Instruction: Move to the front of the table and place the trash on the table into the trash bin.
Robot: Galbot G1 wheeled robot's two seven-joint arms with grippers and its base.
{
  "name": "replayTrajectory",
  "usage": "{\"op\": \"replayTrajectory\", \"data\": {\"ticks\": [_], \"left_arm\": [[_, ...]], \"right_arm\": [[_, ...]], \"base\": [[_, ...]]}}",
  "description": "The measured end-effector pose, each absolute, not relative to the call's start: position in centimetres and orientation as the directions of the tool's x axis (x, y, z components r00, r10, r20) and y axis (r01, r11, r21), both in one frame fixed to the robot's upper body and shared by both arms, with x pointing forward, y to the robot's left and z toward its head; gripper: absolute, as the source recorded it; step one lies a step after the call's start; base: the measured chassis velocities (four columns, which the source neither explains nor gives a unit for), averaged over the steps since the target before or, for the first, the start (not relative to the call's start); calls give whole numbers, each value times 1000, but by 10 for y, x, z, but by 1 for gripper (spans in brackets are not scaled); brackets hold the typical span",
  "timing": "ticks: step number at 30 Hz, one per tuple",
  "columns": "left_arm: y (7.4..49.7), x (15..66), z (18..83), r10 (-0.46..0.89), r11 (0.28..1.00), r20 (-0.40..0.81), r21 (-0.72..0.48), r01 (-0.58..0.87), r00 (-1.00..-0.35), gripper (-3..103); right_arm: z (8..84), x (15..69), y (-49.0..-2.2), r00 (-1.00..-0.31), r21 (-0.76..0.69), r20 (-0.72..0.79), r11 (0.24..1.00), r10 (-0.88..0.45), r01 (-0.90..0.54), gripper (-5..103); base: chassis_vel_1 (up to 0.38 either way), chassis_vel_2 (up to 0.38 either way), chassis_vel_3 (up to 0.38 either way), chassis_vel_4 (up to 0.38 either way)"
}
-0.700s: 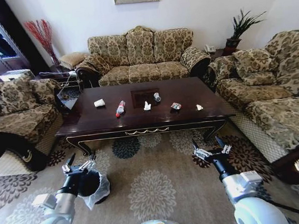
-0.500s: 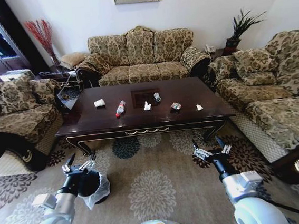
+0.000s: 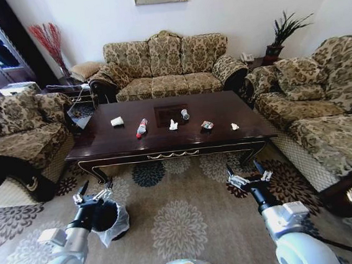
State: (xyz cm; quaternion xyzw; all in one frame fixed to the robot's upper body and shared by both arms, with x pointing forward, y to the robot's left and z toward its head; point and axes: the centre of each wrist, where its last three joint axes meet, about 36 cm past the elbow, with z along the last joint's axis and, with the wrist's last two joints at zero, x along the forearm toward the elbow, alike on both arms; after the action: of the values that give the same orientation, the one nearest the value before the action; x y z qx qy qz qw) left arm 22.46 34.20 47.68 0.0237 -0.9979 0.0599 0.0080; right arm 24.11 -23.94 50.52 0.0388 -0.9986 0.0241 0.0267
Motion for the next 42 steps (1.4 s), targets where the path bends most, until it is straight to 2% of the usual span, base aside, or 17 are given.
{"op": "replayTrajectory", "data": {"ticks": [20,23,26,28,35,42], "left_arm": [[340,226,476,-49,992,18,-117,-51,-999,100],[333,231,475,-62,992,15,-106,-63,-998,100],[314,247,469,-101,993,0,-70,-100,-995,100],[303,254,467,-120,992,-12,-51,-119,-993,100],[277,255,483,-158,987,-84,-18,-157,-984,100],[275,249,497,-82,996,-123,-44,-78,-989,100]], "right_arm": [[505,241,-240,-996,-47,54,996,-73,-76,100],[496,246,-244,-999,-65,39,997,-39,-41,100],[465,262,-253,-997,-99,-7,992,81,82,100],[465,263,-254,-996,-96,-14,991,91,92,100],[493,258,-252,-997,-99,-43,993,66,70,100],[516,252,-256,-998,-114,-54,993,-12,-6,100]], "base": [[0,0,0,0],[0,0,0,0],[0,0,0,0],[0,0,0,0],[0,0,0,0],[0,0,0,0]]}}
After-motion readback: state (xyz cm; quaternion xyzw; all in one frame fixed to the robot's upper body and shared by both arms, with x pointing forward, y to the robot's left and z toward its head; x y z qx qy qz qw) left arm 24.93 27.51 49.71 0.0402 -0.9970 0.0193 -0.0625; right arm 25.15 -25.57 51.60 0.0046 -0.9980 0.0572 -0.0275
